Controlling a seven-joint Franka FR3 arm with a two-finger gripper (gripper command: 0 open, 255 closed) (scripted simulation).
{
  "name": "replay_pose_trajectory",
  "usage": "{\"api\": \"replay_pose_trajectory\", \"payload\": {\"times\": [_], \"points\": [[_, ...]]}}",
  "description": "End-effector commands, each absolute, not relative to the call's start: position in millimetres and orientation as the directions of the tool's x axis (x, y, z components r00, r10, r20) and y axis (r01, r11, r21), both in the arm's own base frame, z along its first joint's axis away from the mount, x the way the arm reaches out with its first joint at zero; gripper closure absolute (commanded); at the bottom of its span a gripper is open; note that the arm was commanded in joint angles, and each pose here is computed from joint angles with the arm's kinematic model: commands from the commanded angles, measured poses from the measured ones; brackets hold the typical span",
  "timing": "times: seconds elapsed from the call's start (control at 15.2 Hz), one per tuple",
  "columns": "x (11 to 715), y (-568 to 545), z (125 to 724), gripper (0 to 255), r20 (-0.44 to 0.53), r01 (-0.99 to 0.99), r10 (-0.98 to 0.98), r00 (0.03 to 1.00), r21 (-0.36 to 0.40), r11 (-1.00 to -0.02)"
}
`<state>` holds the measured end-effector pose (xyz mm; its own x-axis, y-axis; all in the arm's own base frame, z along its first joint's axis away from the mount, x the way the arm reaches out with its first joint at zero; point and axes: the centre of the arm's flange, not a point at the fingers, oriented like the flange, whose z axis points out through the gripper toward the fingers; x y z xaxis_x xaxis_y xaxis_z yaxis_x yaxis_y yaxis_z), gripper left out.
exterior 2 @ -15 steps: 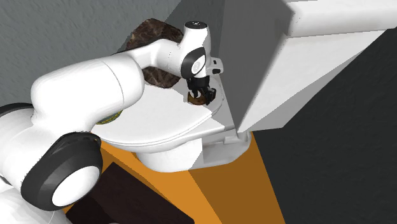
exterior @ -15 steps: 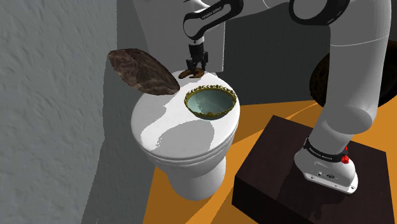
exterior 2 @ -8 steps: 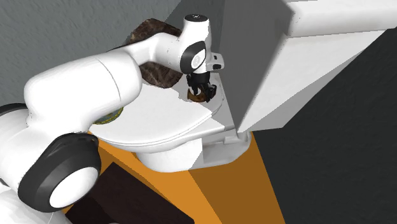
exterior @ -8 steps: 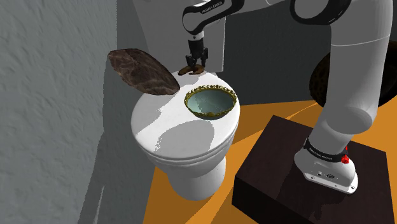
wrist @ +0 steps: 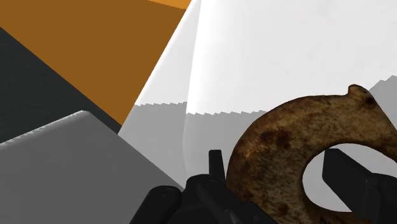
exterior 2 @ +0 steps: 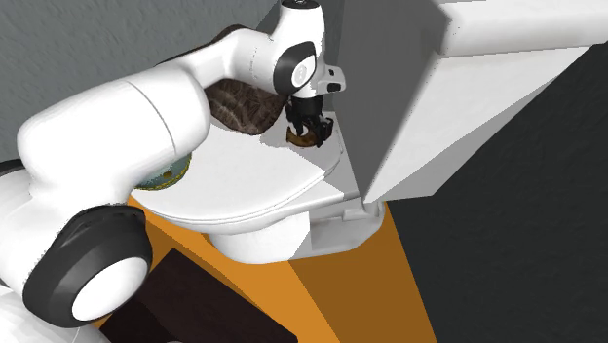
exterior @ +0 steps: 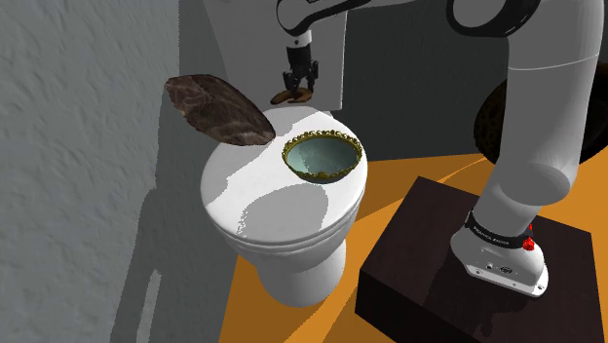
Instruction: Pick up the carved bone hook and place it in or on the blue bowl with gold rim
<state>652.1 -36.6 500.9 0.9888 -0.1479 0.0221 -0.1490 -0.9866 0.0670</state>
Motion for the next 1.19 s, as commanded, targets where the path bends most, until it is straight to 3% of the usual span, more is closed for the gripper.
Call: {"api": "replay_pose_trajectory", "payload": {"times": [0.0,1.12], "points": [[651.9,-36.2,512.9,255,0.022,-0.149,-0.148,0.989,0.067,-0.987],[651.9,-36.2,602.6,255,0.022,-0.149,-0.148,0.989,0.067,-0.987]]}}
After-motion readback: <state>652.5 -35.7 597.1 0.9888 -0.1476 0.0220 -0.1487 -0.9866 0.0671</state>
